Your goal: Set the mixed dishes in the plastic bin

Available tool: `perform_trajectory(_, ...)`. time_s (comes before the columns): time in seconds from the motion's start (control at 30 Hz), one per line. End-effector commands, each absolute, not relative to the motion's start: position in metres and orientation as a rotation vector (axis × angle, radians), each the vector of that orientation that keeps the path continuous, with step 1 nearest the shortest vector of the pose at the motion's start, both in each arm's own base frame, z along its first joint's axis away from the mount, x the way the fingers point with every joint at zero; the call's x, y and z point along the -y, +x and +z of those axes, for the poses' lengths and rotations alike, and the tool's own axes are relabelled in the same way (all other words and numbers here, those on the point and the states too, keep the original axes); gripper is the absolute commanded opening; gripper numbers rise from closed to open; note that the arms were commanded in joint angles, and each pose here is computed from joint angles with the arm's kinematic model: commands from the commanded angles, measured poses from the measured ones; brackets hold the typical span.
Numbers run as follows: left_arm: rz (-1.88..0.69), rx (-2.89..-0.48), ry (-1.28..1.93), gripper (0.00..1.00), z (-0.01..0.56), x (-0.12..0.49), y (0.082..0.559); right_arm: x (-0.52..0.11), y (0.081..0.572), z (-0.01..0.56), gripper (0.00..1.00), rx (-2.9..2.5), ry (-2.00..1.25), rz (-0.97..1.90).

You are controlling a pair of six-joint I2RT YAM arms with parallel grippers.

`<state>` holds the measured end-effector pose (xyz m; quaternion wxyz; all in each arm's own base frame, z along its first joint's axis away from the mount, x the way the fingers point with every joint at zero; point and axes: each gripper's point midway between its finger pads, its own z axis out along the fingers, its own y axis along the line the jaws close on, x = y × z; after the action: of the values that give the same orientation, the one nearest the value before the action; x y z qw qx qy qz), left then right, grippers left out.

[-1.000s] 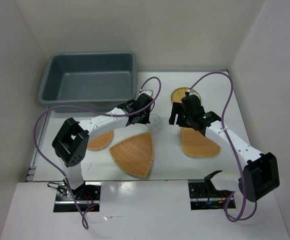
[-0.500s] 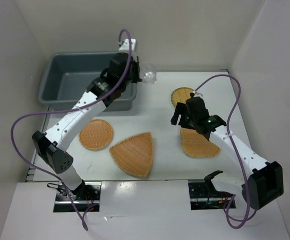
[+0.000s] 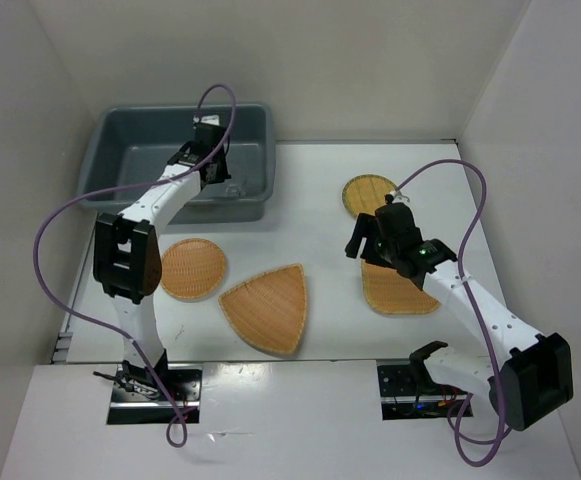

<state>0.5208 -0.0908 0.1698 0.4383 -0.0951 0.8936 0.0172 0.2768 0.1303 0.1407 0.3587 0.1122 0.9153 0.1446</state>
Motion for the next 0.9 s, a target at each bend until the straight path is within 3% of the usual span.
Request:
perform_trajectory(0.0, -0.104, -2.185, -0.236, 0.0, 0.172, 0.118, 0.53, -0.13, 0.277, 0.141, 0.81, -2.347, 0.303, 0.373)
perform_trajectory(0.27, -0.164, -2.279, -0.23, 0.0, 0.124, 0.13, 0.523, -0.131, 0.278, 0.139, 0.81, -2.355, 0.303, 0.368)
perform_trajectory(0.33, -0.164, -2.278, -0.23, 0.16, 0.121, 0.131, 0.525, -0.131, 0.278, 0.139, 0.81, -2.355, 0.303, 0.368)
perform_trajectory(0.37, -0.164, -2.278, -0.23, 0.19, 0.121, 0.131, 0.525, -0.131, 0.278, 0.139, 0.81, -2.355, 0.303, 0.368)
perform_trajectory(0.57, -0.162, -2.243, -0.225, 0.22, 0.136, 0.13, 0.53, -0.129, 0.278, 0.139, 0.81, -2.352, 0.307, 0.358)
perform_trajectory(0.67, -0.166, -2.219, -0.213, 0.36, 0.147, 0.131, 0.536, -0.129, 0.278, 0.139, 0.81, -2.352, 0.307, 0.358)
perform_trajectory(0.7, -0.158, -2.189, -0.211, 0.46, 0.164, 0.129, 0.537, -0.129, 0.278, 0.139, 0.81, -2.352, 0.307, 0.358)
perform_trajectory(0.83, -0.158, -2.079, -0.193, 0.65, 0.222, 0.123, 0.535, -0.129, 0.278, 0.139, 0.81, -2.352, 0.307, 0.358)
perform_trajectory(0.87, -0.176, -2.027, -0.196, 0.85, 0.25, 0.122, 0.531, -0.131, 0.278, 0.139, 0.81, -2.355, 0.303, 0.368)
